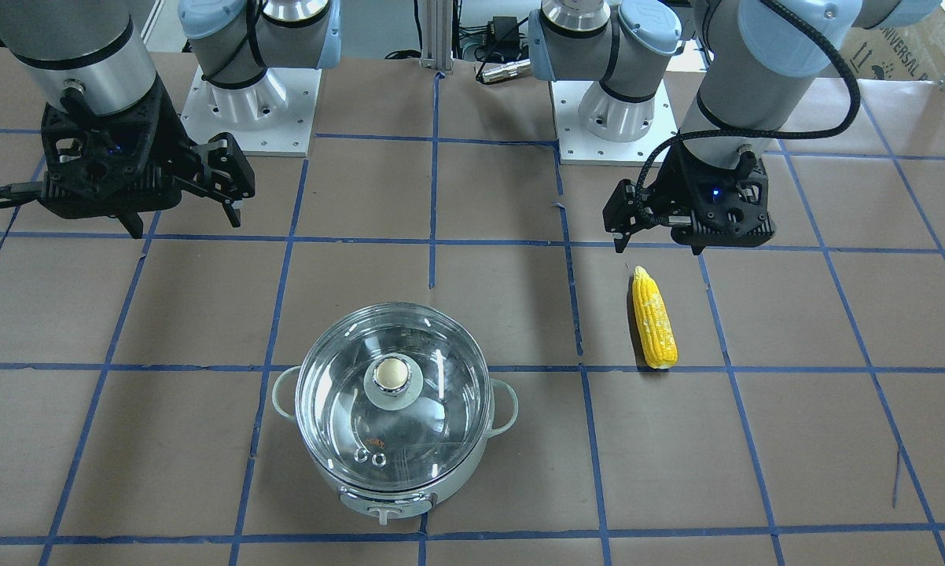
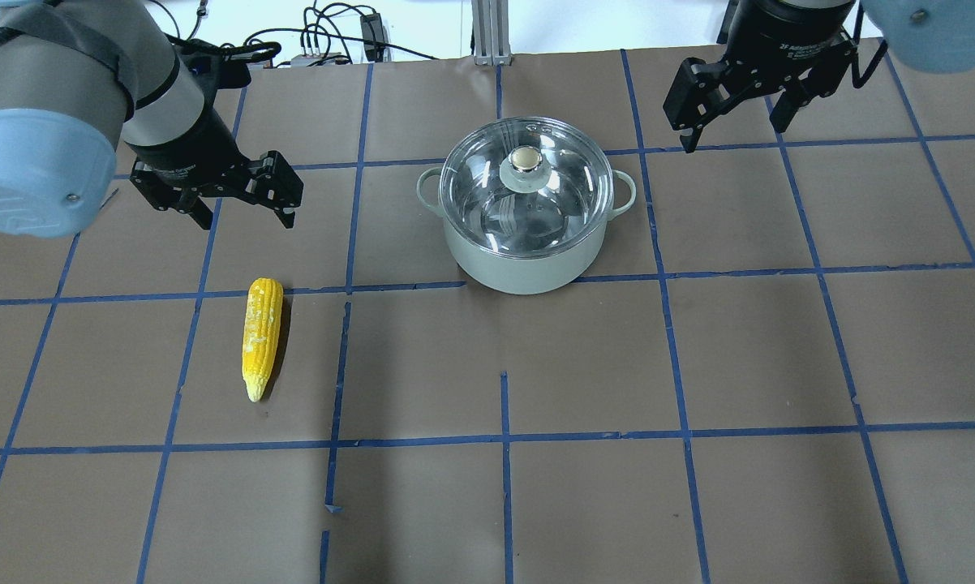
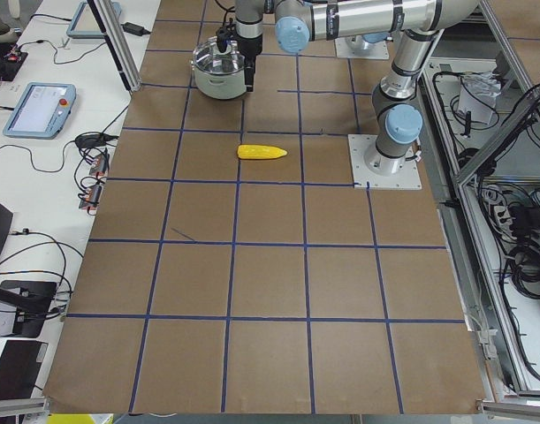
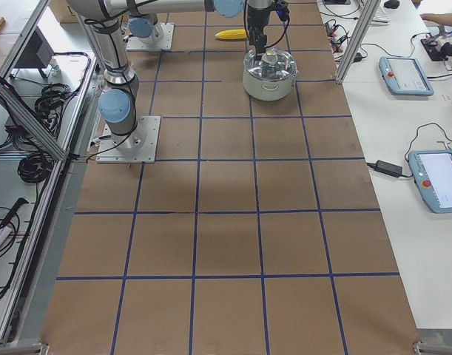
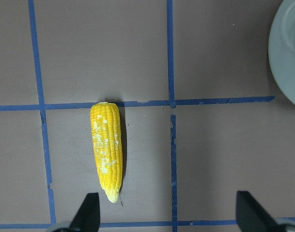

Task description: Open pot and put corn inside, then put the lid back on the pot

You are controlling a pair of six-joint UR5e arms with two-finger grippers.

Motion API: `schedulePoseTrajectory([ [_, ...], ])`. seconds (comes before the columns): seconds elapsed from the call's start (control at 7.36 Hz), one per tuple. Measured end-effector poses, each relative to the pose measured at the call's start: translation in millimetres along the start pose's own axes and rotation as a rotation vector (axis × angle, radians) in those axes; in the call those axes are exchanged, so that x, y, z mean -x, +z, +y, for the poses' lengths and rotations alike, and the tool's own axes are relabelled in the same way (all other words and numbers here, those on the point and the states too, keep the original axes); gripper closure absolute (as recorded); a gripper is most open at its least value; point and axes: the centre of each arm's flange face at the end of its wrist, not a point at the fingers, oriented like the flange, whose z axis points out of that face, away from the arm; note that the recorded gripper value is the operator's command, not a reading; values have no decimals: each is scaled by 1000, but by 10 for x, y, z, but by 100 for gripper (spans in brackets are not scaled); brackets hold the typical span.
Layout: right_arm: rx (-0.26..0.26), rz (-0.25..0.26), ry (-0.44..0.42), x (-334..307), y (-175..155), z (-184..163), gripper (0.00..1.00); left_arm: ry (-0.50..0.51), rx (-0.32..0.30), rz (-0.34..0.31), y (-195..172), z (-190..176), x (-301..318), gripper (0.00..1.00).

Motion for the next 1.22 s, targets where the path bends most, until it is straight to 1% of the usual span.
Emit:
schedulePoseTrajectory([
  [0.41,0,0,0,2,3,-2,0,17,0,-1,-4,5,17,0],
  [0.54,2,0,-1,3,9,-3,0,21,8,-2,21,13,39,0],
  [0.68,2,-1,0,3,13,-4,0,49,23,0,84,21,75,0],
  [0.82,-1,-1,2,3,9,-6,0,87,38,4,205,29,141,0],
  [0.95,-13,2,3,9,2,-28,0,94,40,9,389,31,268,0],
  [1.22,-47,-2,7,24,-35,-224,0,123,-26,1,880,55,580,0],
])
